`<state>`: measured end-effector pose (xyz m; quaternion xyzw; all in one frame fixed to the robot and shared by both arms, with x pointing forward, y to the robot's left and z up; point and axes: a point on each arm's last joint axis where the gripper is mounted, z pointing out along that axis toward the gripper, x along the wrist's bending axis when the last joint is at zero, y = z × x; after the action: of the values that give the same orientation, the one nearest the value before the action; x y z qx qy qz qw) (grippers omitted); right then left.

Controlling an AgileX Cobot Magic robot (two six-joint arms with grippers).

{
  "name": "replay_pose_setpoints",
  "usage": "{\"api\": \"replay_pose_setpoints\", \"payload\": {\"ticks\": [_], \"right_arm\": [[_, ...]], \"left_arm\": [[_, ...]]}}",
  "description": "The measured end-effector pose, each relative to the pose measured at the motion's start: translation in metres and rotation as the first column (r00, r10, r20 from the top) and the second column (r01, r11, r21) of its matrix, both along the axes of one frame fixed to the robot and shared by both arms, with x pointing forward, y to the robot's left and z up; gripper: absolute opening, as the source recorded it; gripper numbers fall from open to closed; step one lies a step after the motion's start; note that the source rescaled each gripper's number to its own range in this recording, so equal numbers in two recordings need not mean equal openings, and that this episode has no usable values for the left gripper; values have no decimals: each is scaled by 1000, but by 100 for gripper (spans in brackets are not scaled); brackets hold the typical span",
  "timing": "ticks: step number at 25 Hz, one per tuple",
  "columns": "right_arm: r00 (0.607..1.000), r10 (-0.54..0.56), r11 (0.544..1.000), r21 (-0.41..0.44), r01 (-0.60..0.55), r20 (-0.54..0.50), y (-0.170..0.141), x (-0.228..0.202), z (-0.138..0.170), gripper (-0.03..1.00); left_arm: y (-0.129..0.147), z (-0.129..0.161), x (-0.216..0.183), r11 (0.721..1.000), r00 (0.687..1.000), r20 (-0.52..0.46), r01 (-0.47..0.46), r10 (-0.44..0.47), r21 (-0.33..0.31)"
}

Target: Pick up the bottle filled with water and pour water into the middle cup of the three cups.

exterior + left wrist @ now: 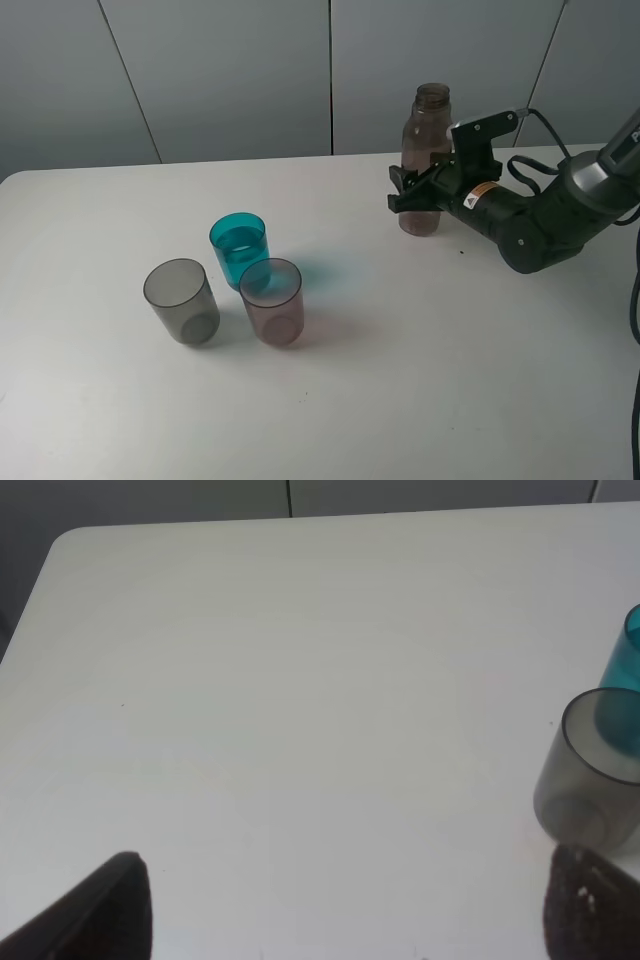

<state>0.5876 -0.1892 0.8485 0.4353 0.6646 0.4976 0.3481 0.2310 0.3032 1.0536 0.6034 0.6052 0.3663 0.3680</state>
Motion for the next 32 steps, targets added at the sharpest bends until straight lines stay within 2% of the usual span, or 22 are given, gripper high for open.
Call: {"api": "replay_pose_setpoints", "payload": {"ticks": [3, 4, 5, 10, 14, 20, 23, 29, 32], "right_arm": [[1000, 1, 1000, -5, -1, 2, 0, 0, 0, 82], [1000, 1, 1000, -5, -1, 0, 0, 0, 0, 92], [1000, 1, 1000, -6, -1, -2, 0, -1, 0, 96], [1000, -3, 1000, -11, 3, -14, -5, -17, 10, 99], [998, -57, 998, -15, 56, -35, -17, -42, 23, 99], [990, -136, 991, -14, 136, -35, -36, -81, 62, 100], [990, -136, 991, -9, 136, -43, -39, -93, 94, 100], [992, -124, 992, 27, 123, 4, -46, -124, 177, 100], [993, -111, 994, 13, 112, -47, -50, -143, 218, 100]], "left_arm": [[0, 0, 0, 1000, 1000, 0, 0, 0, 0], [0, 0, 0, 1000, 1000, 0, 0, 0, 0], [0, 0, 0, 1000, 1000, 0, 0, 0, 0], [0, 0, 0, 1000, 1000, 0, 0, 0, 0], [0, 0, 0, 1000, 1000, 0, 0, 0, 0], [0, 0, 0, 1000, 1000, 0, 0, 0, 0], [0, 0, 0, 1000, 1000, 0, 0, 0, 0], [0, 0, 0, 1000, 1000, 0, 0, 0, 0], [0, 0, 0, 1000, 1000, 0, 0, 0, 0]]}}
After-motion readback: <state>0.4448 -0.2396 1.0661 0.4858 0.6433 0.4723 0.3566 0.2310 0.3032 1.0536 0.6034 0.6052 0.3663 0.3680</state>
